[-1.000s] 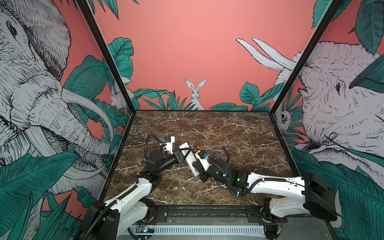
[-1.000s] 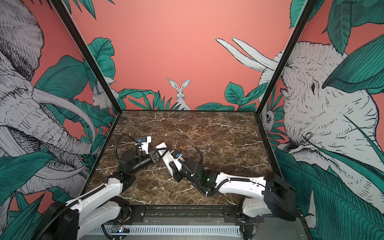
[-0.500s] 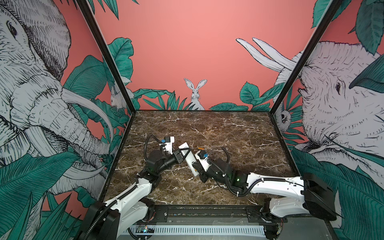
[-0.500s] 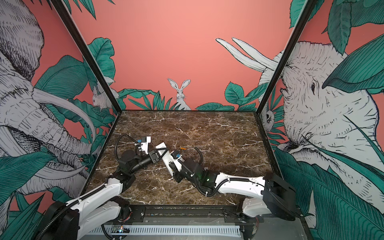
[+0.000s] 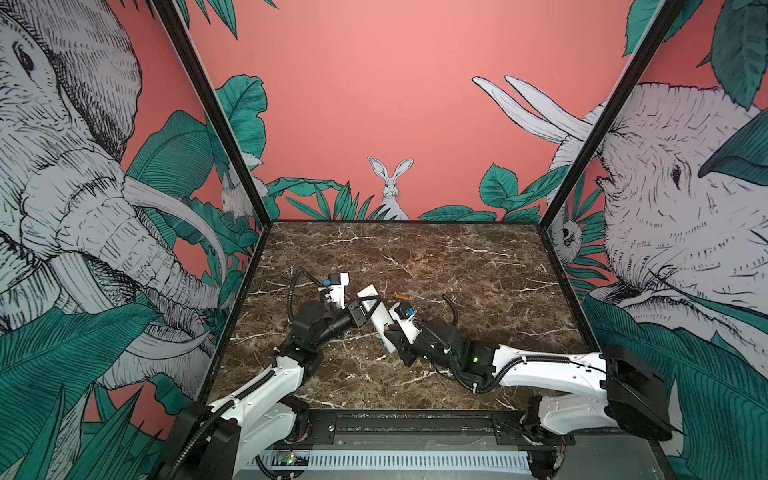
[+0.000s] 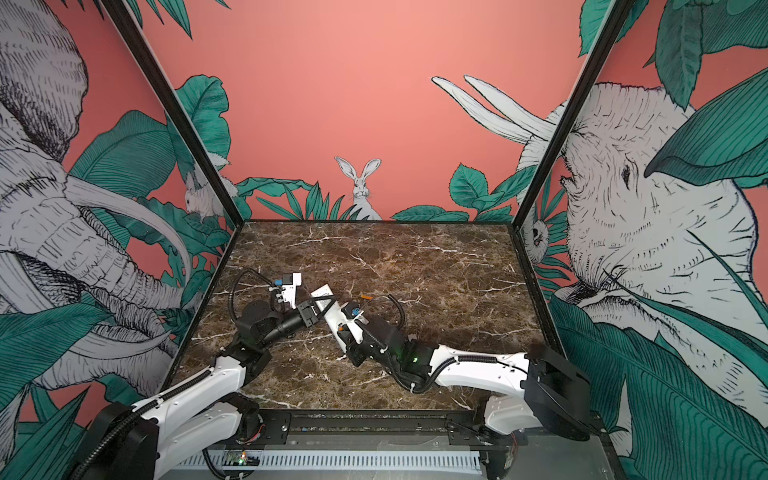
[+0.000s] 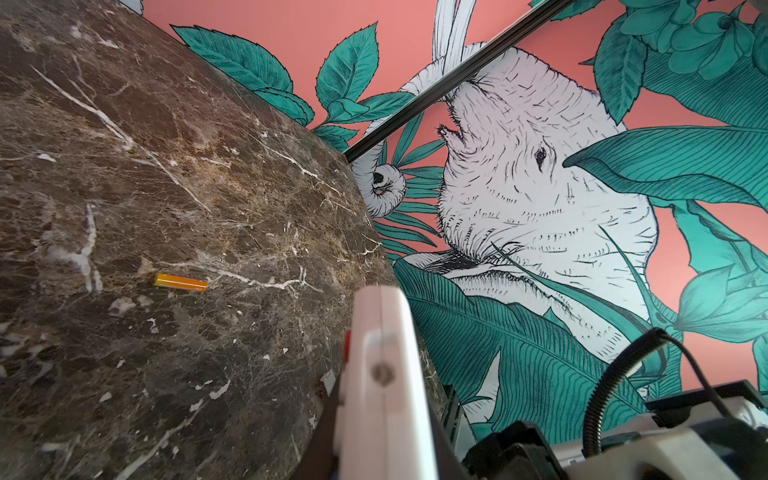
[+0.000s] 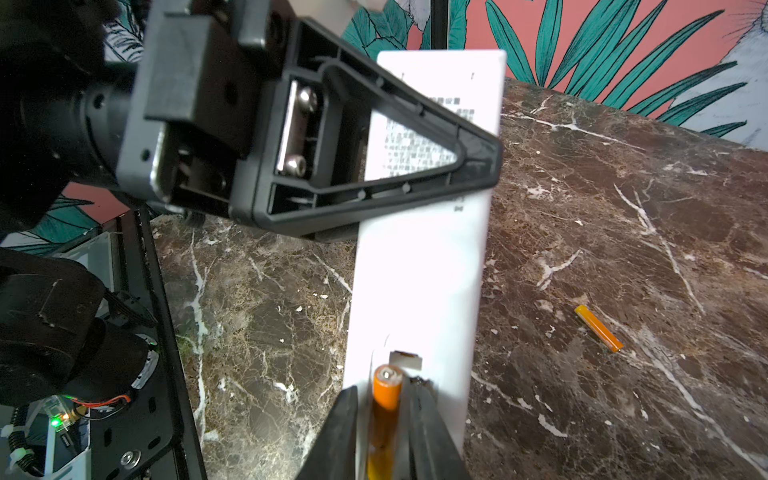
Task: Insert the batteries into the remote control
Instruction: 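Lower the battery into the compartment of the remote held by the left gripper, then open the right gripper to release the battery in the compartment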
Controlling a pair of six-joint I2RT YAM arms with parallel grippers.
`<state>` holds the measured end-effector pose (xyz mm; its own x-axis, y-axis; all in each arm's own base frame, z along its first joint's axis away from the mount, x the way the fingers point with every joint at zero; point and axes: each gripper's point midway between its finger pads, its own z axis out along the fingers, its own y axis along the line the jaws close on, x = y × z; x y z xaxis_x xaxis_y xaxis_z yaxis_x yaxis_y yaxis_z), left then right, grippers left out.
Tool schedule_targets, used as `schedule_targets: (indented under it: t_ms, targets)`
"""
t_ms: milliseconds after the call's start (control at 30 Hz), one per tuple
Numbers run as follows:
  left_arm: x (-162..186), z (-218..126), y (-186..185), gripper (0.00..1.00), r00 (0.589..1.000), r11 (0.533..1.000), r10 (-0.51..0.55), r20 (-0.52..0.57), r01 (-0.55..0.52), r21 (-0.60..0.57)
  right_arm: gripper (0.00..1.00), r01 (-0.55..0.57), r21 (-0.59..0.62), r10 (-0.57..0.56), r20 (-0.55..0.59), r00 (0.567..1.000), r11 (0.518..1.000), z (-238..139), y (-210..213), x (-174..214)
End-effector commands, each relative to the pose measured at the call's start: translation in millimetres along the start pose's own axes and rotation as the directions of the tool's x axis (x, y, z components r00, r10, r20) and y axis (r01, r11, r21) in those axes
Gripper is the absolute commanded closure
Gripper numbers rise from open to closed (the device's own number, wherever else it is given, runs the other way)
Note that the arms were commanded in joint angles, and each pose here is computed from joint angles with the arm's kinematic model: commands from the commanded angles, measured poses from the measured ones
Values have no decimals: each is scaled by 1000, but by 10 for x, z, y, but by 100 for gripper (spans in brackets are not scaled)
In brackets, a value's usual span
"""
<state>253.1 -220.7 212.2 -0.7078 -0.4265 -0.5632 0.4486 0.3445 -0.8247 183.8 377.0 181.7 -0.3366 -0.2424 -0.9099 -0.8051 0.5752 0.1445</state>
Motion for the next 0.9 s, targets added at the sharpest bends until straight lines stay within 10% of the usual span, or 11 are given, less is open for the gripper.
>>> schedule_targets:
  t_ms: [0,867]
  targets:
    - [-80,-37,-139,100,999,998,26,34,-28,51,73,1,-2,-1,8,1000,1000,-12,16,-11]
    - [-53,2,-89,100,999,998,36,10,-36,45,58,115,-73,-118,-38,992,991,-301,133,-130]
